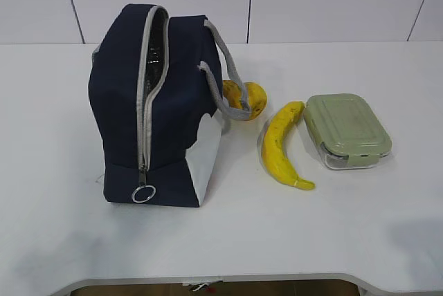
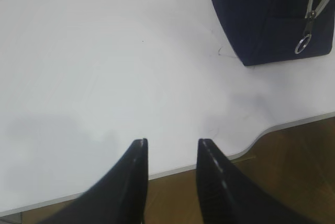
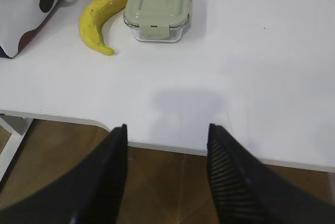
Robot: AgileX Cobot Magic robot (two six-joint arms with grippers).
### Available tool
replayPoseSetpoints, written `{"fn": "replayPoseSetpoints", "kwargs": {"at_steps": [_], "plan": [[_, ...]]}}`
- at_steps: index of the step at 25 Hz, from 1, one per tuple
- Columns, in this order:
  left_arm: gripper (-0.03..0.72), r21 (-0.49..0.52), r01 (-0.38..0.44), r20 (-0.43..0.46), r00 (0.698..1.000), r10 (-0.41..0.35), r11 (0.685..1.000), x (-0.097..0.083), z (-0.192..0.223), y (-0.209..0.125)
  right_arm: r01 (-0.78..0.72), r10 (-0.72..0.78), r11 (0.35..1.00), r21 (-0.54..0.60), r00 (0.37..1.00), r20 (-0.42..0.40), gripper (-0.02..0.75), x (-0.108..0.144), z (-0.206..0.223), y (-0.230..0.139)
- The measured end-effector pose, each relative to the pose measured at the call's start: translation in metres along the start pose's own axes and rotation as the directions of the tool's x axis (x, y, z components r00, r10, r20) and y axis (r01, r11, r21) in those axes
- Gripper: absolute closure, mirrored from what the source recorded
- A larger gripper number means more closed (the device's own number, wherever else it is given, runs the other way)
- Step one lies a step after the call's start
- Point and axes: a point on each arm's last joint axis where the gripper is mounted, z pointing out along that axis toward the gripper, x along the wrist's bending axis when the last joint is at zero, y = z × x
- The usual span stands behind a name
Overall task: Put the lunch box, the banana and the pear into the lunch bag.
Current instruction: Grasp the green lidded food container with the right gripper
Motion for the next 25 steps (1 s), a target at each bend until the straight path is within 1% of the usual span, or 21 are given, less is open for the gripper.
{"fn": "replayPoseSetpoints", "kwargs": {"at_steps": [13,19,25], "plan": [[0.445,0.000,0.000,0.000,1.000,0.000,1.000,0.000,0.000,0.000,-0.001,0.001,1.000,-0.004,1.000,-0.002,0.335,0.000,-0.001,0.001],[0.445,0.000,0.000,0.000,1.000,0.000,1.000,0.000,0.000,0.000,-0.054,0.054,0.999,0.000,0.997,-0.047,0.335,0.004,-0.001,0.002],[0.445,0.000,0.000,0.000,1.000,0.000,1.000,0.000,0.000,0.000,-0.112,0.122,0.990,0.091,0.987,-0.108,0.335,0.010,0.009,0.010]]}}
